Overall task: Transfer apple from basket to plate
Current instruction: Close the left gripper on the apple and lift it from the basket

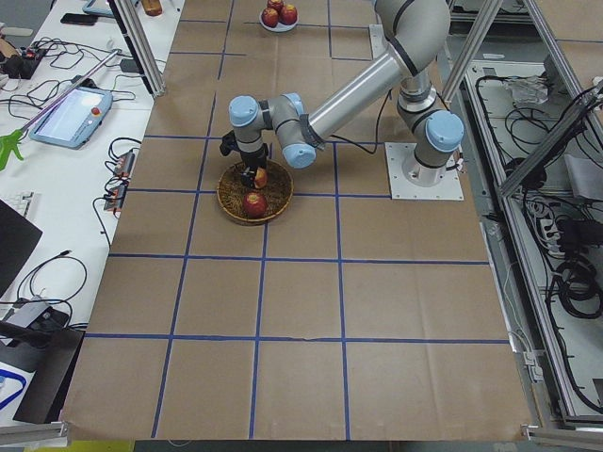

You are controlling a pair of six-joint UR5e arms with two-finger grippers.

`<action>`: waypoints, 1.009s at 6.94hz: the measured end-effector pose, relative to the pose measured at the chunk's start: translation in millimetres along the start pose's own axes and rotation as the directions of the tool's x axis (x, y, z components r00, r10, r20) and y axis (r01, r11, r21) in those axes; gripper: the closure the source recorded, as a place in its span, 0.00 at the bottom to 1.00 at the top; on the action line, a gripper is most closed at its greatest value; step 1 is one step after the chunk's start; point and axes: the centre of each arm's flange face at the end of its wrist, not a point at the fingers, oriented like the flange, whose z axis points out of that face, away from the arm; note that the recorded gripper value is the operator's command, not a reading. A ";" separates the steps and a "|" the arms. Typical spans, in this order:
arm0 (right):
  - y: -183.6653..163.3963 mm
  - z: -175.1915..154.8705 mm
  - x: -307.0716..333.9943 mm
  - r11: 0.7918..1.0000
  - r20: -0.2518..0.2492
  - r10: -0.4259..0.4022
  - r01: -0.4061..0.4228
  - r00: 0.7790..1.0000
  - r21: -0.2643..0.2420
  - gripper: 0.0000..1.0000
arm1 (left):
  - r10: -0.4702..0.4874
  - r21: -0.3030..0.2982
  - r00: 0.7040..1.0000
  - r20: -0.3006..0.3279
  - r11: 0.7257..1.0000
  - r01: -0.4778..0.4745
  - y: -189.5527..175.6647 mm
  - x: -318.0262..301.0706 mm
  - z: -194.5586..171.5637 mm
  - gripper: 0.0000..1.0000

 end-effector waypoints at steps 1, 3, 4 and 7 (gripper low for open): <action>0.0 0.0 0.0 1.000 0.000 0.000 0.000 1.000 0.000 0.00 | -0.003 0.003 1.000 -0.002 1.000 0.003 -0.3 -2.4 2.5 0.48; 0.0 0.0 0.0 1.000 0.000 0.000 0.000 1.000 0.000 0.00 | -0.005 0.013 1.000 0.003 1.000 0.005 -1.8 1.0 -4.2 0.52; 0.1 0.4 0.0 1.000 0.000 0.000 0.000 1.000 -0.001 0.00 | -0.013 0.034 1.000 0.011 0.999 0.012 -5.5 10.3 -18.7 0.52; 0.1 0.1 0.0 1.000 0.000 0.000 0.000 1.000 0.000 0.00 | -0.096 0.082 0.995 0.004 0.992 0.096 -45.5 109.5 -82.8 0.52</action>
